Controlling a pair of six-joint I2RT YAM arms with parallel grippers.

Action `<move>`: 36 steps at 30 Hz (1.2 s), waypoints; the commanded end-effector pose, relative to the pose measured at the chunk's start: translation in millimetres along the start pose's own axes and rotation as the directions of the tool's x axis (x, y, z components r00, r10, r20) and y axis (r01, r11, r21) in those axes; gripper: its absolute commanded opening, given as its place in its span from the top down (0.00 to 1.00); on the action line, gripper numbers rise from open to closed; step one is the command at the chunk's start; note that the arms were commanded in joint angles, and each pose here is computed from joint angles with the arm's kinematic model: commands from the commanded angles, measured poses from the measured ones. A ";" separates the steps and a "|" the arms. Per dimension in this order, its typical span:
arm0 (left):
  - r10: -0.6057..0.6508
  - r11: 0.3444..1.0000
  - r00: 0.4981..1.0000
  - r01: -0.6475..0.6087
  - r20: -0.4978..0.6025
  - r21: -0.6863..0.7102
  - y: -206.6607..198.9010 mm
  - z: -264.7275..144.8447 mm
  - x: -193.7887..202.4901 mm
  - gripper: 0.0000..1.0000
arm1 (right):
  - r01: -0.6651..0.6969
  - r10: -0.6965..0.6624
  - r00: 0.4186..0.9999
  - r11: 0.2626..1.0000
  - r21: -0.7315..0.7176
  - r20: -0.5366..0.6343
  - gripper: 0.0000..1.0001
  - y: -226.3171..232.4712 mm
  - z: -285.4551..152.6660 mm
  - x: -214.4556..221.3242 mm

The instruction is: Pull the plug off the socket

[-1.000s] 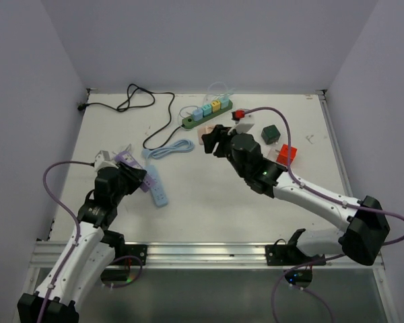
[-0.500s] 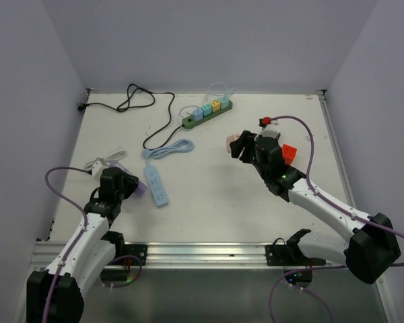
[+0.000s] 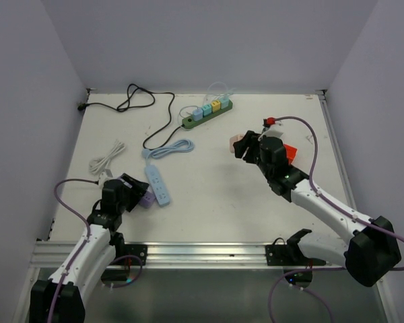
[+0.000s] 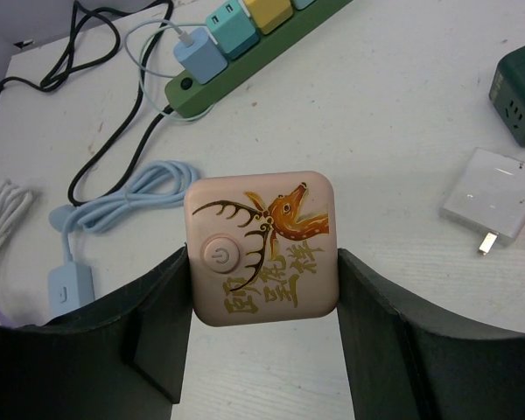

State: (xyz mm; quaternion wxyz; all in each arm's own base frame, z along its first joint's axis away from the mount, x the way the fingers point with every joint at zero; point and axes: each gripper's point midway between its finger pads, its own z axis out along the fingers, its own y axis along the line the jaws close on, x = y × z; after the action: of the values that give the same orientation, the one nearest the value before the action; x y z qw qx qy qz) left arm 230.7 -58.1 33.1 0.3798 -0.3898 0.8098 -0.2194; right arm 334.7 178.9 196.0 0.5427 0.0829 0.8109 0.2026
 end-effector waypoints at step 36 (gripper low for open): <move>0.151 0.949 0.985 -0.168 0.082 0.266 -100.0 -78.8 -48.4 0.01 | -0.254 0.271 0.962 0.923 0.289 -0.021 0.69 -151.6 10.7 25.1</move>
State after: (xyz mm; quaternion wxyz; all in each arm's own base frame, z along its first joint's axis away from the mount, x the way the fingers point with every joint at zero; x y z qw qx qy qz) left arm 219.5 -65.4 136.9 0.4255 -0.3326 0.8014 -0.2570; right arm 347.9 50.3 116.3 0.4802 0.2475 0.8306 0.1347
